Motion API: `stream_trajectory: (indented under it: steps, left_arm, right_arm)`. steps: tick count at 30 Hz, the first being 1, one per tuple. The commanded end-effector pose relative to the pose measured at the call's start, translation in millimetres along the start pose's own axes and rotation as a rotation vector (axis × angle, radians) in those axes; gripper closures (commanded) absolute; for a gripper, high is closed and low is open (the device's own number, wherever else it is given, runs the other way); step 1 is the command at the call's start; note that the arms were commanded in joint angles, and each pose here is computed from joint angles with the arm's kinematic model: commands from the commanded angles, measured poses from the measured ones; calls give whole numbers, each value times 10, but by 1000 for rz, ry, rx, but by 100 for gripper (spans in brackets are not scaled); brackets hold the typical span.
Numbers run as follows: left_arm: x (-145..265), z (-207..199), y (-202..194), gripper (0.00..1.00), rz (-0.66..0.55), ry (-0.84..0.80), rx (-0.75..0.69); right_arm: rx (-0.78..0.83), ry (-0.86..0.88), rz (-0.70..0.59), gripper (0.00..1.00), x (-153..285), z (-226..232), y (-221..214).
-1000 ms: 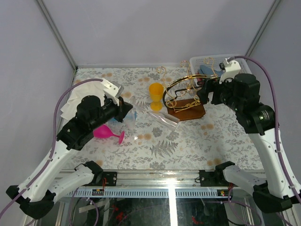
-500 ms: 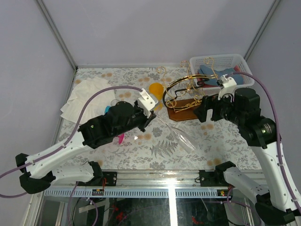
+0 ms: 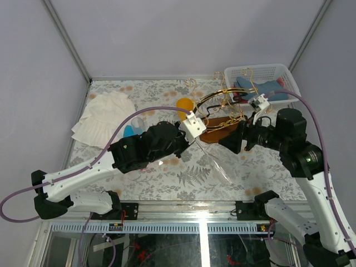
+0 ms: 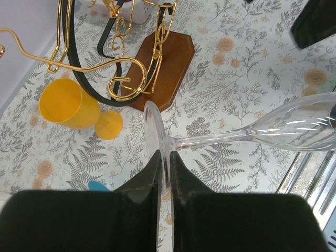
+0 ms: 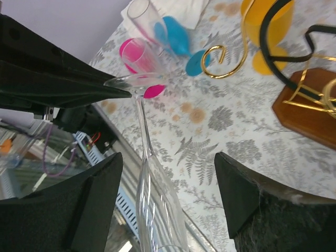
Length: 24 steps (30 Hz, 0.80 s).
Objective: Place the wine glass upside down on the wine glass rack
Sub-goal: Turn the wine glass upside down at the wine rack.
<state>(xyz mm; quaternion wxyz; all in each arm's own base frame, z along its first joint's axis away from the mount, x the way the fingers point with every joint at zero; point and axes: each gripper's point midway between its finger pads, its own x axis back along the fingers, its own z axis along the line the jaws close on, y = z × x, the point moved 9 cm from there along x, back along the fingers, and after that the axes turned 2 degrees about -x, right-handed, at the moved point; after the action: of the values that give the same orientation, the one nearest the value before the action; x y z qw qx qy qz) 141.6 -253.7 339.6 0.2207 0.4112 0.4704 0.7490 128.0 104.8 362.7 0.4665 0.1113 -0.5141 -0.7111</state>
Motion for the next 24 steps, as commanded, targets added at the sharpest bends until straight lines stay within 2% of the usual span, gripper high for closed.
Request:
stream_trajectory:
  steps: [1,11,18,24]
  left_arm:
    - [75,20,143,100,-67,-2,-26]
    - [95,-9,129,100,-76,-39,-32]
    - [110,-21,112,100,-81,-55,-35]
    - [104,-13,92,100,-74,-44,-39]
  right_arm:
    - [-31,149,11,24,-142,138,16]
    - [45,174,101,39,-609,301,-281]
    - [85,161,126,47,-689,232,-397]
    - [109,190,136,58,-683,227,-448]
